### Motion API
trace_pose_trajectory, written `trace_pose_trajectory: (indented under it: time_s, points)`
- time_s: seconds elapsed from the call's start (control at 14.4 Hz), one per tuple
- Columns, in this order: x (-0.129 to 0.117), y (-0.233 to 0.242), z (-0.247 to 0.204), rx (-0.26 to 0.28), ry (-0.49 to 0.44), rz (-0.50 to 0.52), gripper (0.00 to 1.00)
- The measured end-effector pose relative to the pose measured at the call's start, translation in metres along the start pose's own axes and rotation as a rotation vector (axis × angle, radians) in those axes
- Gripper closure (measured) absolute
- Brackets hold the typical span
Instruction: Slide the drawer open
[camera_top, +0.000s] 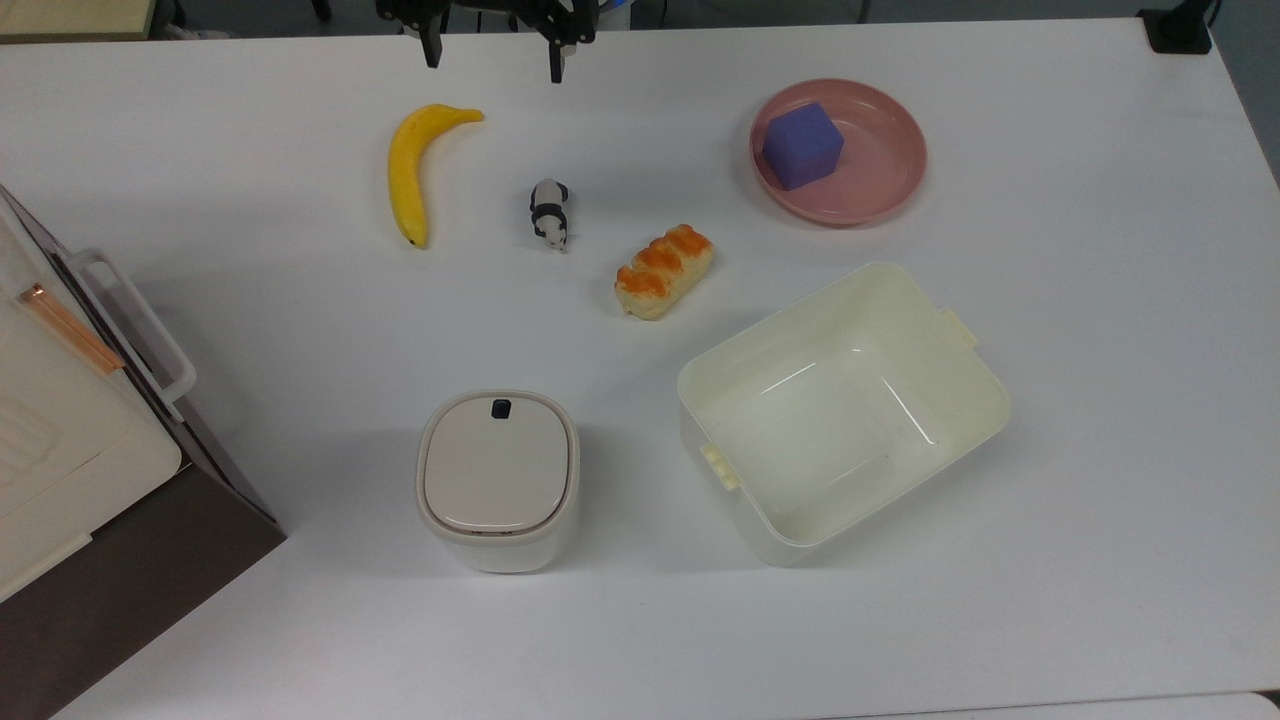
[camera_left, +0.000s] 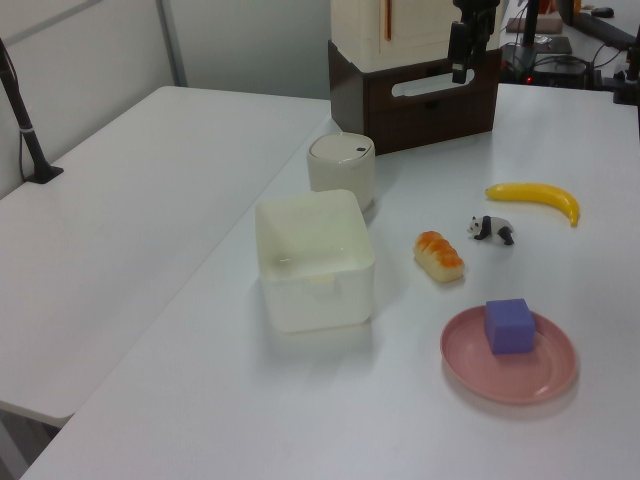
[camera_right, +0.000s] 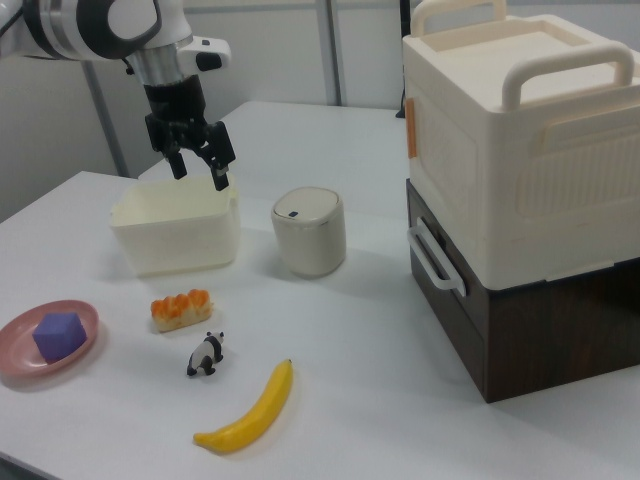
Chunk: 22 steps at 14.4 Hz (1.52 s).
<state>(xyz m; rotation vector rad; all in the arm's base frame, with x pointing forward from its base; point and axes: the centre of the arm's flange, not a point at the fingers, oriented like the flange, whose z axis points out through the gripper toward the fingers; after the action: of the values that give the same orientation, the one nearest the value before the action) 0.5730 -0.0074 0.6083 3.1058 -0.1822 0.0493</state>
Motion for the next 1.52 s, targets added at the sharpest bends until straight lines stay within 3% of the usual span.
trace_pose_trajectory:
  time_s: [1.25,1.52]
  points:
    - [-0.0018,-0.0065,0.0023,-0.001,-0.017,-0.018,0.0]
    - [-0.0023,-0.0107,0.0023,0.001,-0.017,-0.221,0.0]
